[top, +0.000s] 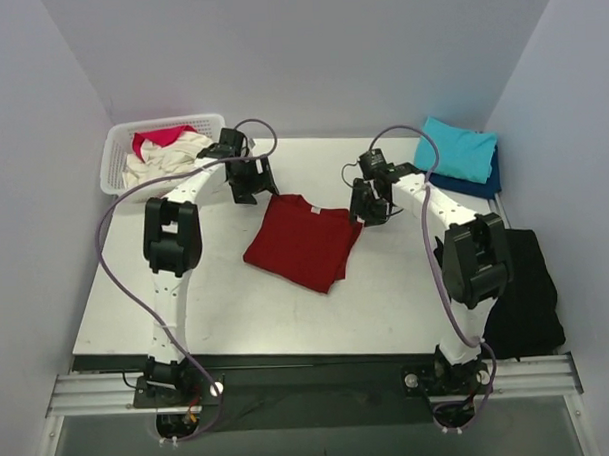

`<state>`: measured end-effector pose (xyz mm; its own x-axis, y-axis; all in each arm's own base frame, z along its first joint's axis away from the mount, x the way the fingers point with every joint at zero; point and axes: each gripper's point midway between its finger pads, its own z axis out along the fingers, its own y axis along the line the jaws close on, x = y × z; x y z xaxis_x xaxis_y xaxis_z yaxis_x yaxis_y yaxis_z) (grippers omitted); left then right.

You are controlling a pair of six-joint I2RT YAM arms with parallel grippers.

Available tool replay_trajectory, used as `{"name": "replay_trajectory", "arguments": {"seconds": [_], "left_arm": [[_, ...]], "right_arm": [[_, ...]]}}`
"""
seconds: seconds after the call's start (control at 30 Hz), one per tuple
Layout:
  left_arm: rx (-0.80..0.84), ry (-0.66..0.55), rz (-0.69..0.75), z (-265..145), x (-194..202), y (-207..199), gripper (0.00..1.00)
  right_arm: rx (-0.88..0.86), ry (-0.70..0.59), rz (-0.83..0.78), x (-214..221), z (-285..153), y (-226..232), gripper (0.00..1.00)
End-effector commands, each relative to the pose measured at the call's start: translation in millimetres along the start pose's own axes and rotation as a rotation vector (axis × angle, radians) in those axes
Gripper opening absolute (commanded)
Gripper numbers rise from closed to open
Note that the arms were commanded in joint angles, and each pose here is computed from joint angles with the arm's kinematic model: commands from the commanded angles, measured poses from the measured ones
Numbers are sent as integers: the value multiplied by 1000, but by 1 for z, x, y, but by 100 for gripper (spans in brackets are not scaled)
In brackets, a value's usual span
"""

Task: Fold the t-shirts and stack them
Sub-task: Fold the long partially folded tshirt into a neat square, then put the neatly folded tshirt into the corner of the board with the right arm

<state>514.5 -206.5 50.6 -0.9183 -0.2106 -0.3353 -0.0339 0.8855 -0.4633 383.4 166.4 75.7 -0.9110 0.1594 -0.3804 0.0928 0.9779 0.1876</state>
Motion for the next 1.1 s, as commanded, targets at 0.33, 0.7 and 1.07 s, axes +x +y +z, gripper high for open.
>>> {"name": "replay_trajectory", "arguments": {"seconds": [0.33, 0.7, 1.07], "left_arm": [[69, -94, 206, -107, 13, -35, 93], [17, -3, 162, -103, 74, 2, 93], [-41, 87, 75, -98, 115, 26, 94]], "right_arm": [[-60, 6, -67, 67, -22, 24, 73], [-124, 11, -87, 79, 12, 34, 73], [-189, 66, 25, 91, 44, 46, 70]]}}
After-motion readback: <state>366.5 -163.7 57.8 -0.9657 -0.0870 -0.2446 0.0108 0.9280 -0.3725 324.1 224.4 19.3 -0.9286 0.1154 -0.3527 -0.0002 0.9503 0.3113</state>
